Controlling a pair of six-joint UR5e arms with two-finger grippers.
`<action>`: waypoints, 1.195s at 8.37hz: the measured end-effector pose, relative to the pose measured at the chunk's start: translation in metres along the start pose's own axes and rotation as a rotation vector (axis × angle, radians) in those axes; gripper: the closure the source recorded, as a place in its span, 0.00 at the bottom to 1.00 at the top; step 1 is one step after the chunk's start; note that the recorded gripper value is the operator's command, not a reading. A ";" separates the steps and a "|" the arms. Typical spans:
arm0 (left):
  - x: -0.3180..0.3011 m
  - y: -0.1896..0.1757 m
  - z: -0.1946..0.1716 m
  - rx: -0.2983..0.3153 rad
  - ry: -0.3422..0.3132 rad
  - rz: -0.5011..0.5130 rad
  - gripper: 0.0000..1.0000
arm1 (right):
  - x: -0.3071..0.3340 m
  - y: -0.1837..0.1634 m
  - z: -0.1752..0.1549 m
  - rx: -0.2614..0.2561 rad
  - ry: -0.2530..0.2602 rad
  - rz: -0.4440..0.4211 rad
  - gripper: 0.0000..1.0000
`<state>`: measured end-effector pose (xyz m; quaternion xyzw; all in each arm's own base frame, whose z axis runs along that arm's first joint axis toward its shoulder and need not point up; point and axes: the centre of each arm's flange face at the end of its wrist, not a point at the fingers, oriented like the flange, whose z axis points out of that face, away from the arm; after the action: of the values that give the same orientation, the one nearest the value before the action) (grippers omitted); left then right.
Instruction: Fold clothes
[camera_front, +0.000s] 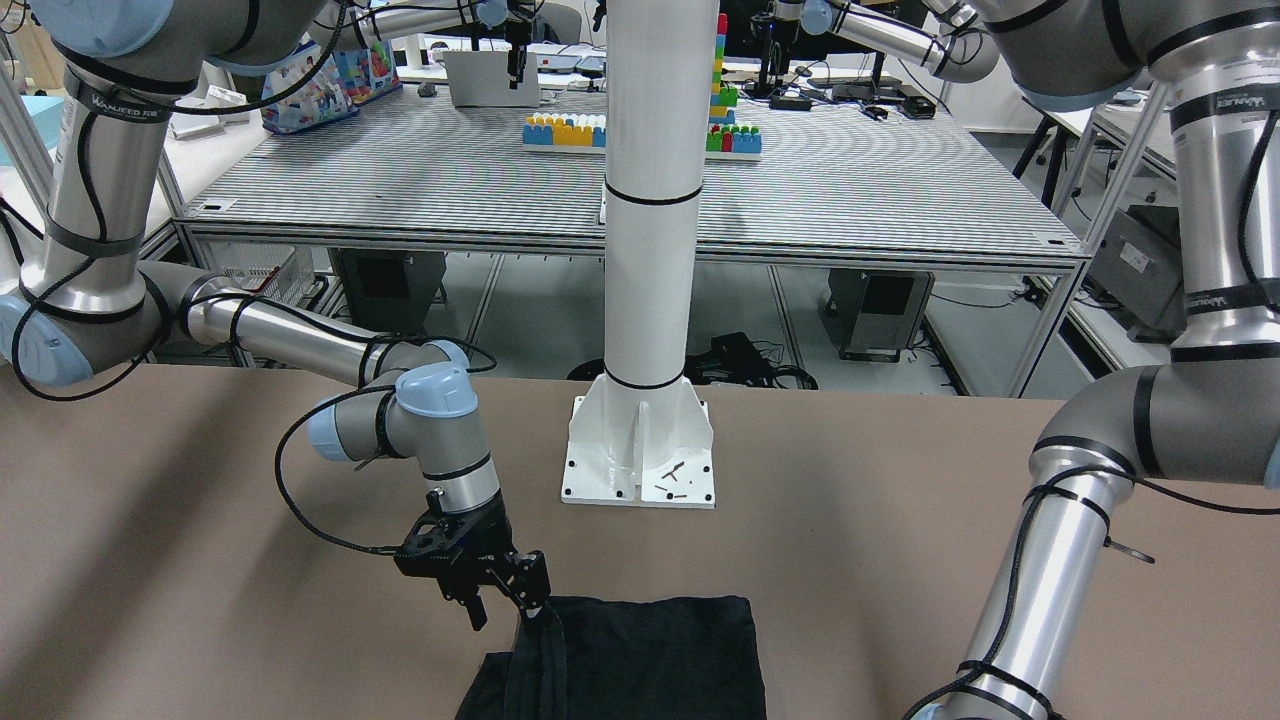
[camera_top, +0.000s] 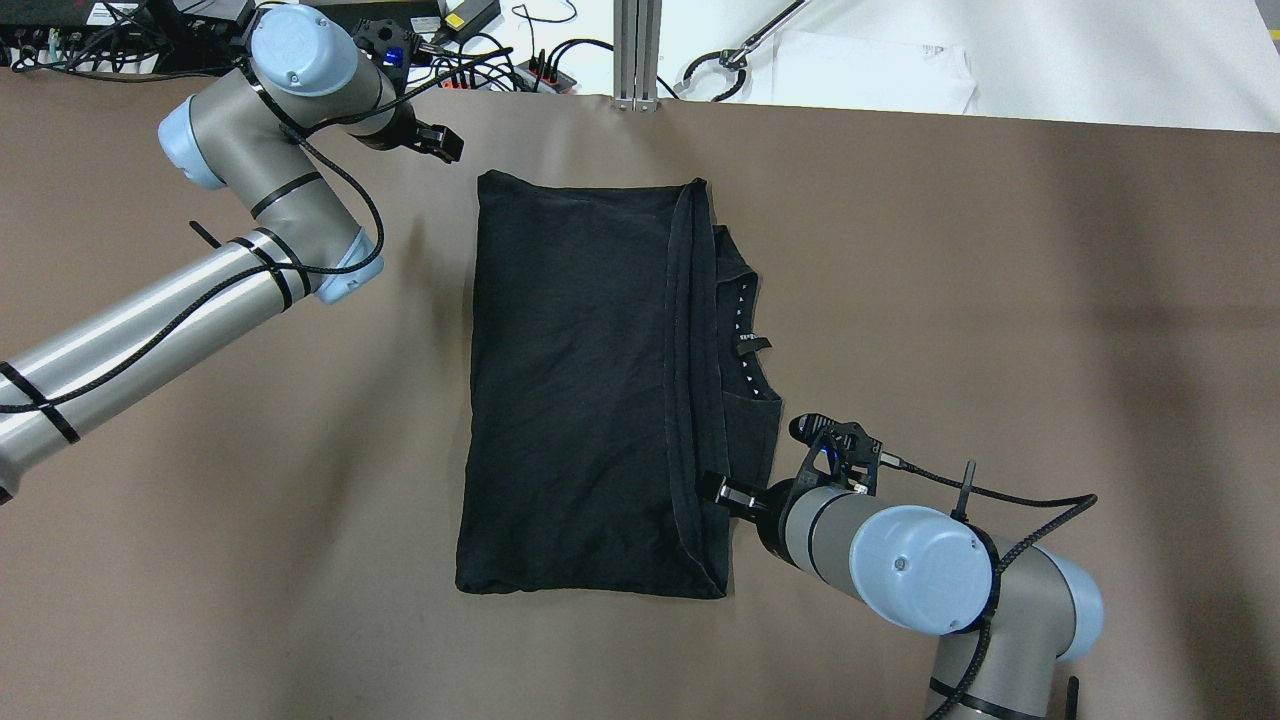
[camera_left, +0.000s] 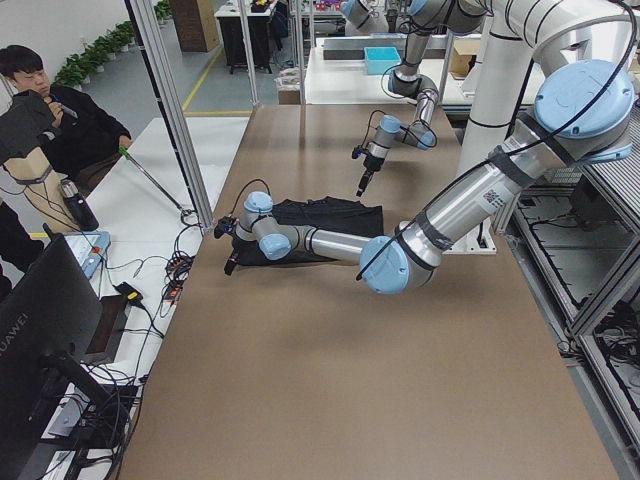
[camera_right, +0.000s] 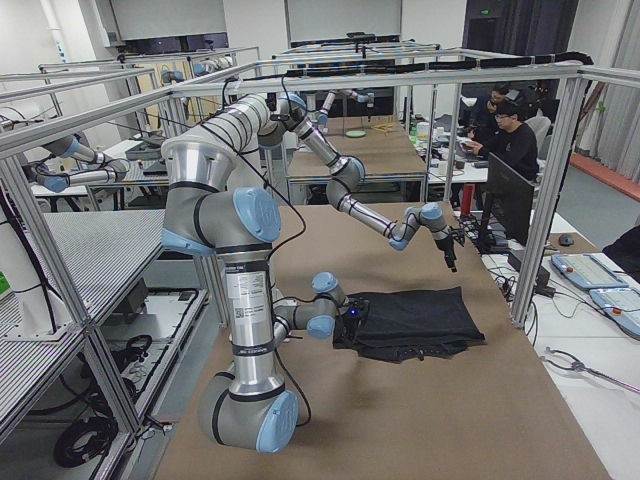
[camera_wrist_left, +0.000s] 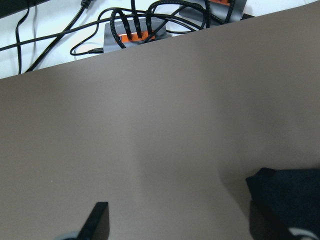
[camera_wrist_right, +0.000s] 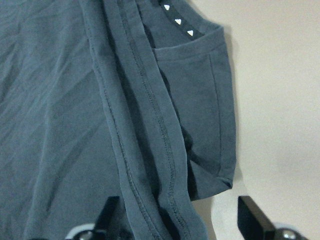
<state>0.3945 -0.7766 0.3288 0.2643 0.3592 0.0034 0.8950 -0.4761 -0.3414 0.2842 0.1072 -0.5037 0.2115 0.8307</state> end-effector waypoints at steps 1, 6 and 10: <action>0.001 0.001 0.000 0.001 0.002 0.001 0.00 | -0.008 0.000 -0.005 0.006 0.013 -0.085 0.06; 0.005 0.003 0.000 0.001 0.005 -0.001 0.00 | -0.079 0.008 0.016 -0.014 0.162 -0.506 0.06; 0.011 0.005 0.001 -0.001 0.010 0.002 0.00 | -0.075 0.006 0.026 -0.043 0.211 -0.733 0.06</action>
<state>0.4044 -0.7704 0.3248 0.2640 0.3636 0.0058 0.8934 -0.5300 -0.3642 0.2301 0.2404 -0.3478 -0.1001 0.9007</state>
